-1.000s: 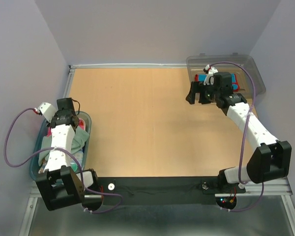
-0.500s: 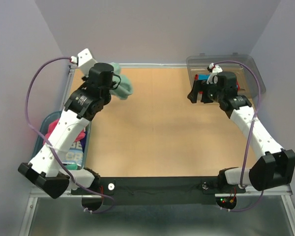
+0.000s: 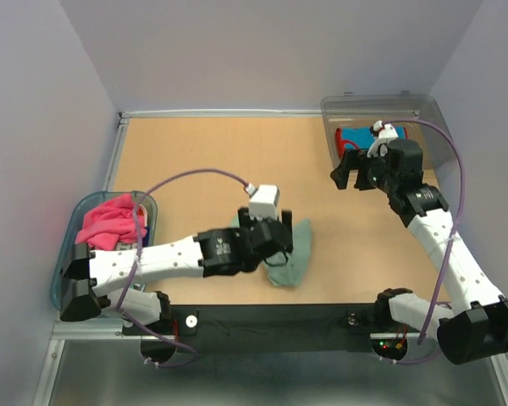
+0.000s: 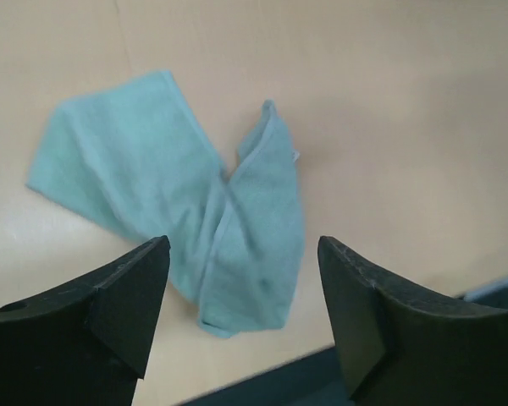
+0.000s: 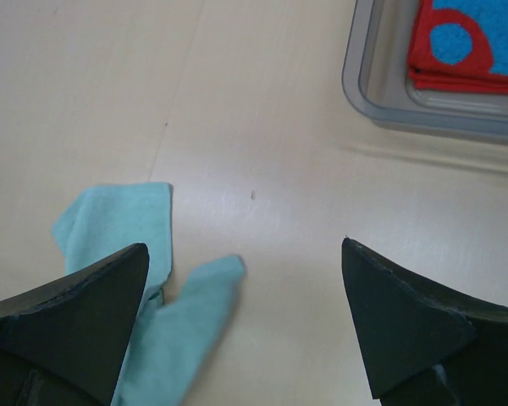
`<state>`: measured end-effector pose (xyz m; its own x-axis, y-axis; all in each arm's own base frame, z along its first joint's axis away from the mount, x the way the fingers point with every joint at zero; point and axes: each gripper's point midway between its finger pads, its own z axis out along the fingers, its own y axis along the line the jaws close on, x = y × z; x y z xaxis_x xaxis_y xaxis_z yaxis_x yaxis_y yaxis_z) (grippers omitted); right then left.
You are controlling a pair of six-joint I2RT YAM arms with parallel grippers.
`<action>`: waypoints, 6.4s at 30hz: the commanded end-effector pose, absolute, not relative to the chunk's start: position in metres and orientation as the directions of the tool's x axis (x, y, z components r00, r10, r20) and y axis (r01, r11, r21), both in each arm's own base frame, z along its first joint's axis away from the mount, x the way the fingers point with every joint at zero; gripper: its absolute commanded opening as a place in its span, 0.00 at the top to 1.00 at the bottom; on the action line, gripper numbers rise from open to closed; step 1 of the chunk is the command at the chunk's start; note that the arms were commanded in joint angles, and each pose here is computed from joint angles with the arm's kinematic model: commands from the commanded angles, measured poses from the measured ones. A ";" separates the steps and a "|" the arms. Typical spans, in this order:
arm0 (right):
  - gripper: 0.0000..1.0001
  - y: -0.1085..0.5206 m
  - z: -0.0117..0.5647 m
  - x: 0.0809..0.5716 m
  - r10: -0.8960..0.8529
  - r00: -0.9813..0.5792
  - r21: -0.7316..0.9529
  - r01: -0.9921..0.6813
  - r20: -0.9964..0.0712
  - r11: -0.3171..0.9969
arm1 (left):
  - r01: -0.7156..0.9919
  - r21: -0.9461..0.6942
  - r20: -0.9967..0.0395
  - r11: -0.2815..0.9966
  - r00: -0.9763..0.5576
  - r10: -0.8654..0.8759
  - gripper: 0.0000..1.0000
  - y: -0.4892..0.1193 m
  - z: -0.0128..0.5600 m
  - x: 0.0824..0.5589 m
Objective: Fold and stack the towels
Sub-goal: Move the towel to the center of the board, then flatten out the crumpled towel
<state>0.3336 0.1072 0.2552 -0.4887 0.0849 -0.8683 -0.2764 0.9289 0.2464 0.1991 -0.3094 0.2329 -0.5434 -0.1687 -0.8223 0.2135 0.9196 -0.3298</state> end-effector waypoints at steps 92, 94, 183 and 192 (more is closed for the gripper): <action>0.99 0.192 0.169 0.344 -0.295 -0.473 -0.118 -0.368 -0.830 0.922 | -0.008 -0.501 -0.767 0.866 -0.461 -0.447 0.28 -0.185 0.144 0.279; 0.99 0.198 0.180 0.346 -0.310 -0.444 -0.124 -0.399 -0.841 0.909 | -0.014 -0.503 -0.763 0.864 -0.462 -0.452 0.28 -0.187 0.144 0.281; 0.91 0.371 0.064 0.457 -0.477 -0.391 0.137 -0.865 -0.787 0.483 | -0.388 -0.283 -0.649 0.877 -0.596 -0.473 1.00 -0.130 0.039 0.284; 0.99 0.326 0.216 0.495 -0.383 -0.228 -0.107 -0.724 -0.895 0.681 | -0.272 -0.121 -0.911 0.955 -0.351 -0.215 1.00 -0.112 0.219 0.356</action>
